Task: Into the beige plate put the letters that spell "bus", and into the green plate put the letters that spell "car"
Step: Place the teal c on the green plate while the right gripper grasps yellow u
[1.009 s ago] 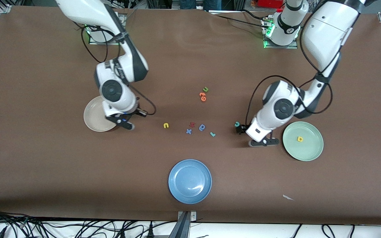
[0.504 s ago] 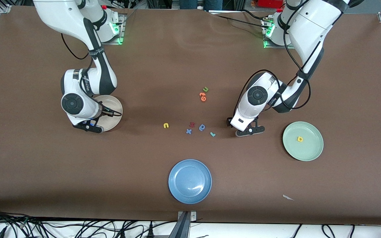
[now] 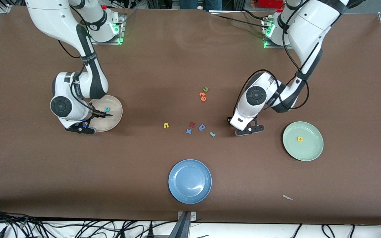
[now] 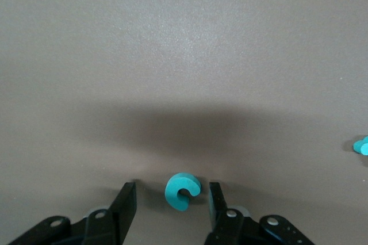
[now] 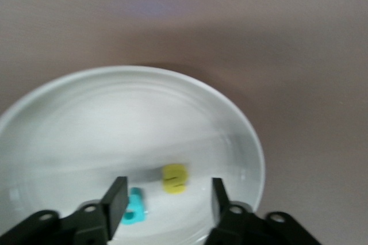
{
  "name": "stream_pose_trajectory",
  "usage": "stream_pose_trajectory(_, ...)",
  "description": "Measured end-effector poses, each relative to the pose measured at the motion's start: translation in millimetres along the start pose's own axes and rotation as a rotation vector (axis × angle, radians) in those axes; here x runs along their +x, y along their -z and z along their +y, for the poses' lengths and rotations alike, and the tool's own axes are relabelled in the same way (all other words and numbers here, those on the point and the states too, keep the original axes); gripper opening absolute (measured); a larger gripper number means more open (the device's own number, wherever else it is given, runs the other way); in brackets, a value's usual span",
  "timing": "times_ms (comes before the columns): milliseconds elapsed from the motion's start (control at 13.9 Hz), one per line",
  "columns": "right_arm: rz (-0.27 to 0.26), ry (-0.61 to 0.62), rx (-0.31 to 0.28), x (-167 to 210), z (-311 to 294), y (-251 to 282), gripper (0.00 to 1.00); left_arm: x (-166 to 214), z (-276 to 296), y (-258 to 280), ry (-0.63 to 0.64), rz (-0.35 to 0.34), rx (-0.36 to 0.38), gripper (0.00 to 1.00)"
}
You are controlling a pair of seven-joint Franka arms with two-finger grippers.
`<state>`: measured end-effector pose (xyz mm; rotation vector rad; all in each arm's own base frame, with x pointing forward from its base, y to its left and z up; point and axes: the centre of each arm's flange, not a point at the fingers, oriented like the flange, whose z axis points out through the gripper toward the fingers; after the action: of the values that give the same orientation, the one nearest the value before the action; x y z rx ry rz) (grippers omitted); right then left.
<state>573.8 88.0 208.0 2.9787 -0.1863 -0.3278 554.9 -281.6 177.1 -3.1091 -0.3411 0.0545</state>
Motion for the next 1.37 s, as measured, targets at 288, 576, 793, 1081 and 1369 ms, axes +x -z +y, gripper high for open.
stream_pose_trajectory(288, 0.102, -0.13, 0.06, -10.0, -99.8, 55.8, 1.0, -1.1, 1.2, -6.3, 0.018, -0.002, -0.008, 0.5)
stream_pose_trajectory(576, 0.149, -0.269, 0.14, -26.0, -205.5, 85.1, 1.0, -1.3, 4.2, -4.7, 0.023, 0.005, -0.018, 0.35)
stream_pose_trajectory(793, 0.159, -0.156, 0.164, -32.8, -264.8, 65.6, 1.0, -1.4, 4.6, -4.1, 0.025, 0.006, -0.018, 0.27)
stream_pose_trajectory(1081, 0.193, 0.114, 0.152, -28.0, -280.2, 46.9, 1.0, 21.6, -15.1, 3.1, -0.011, 0.007, 0.002, 0.27)
stream_pose_trajectory(1369, 0.196, 0.18, 0.144, -39.8, -299.9, 29.2, 0.87, 86.5, -92.0, 37.6, -0.168, -0.048, 0.076, 0.27)
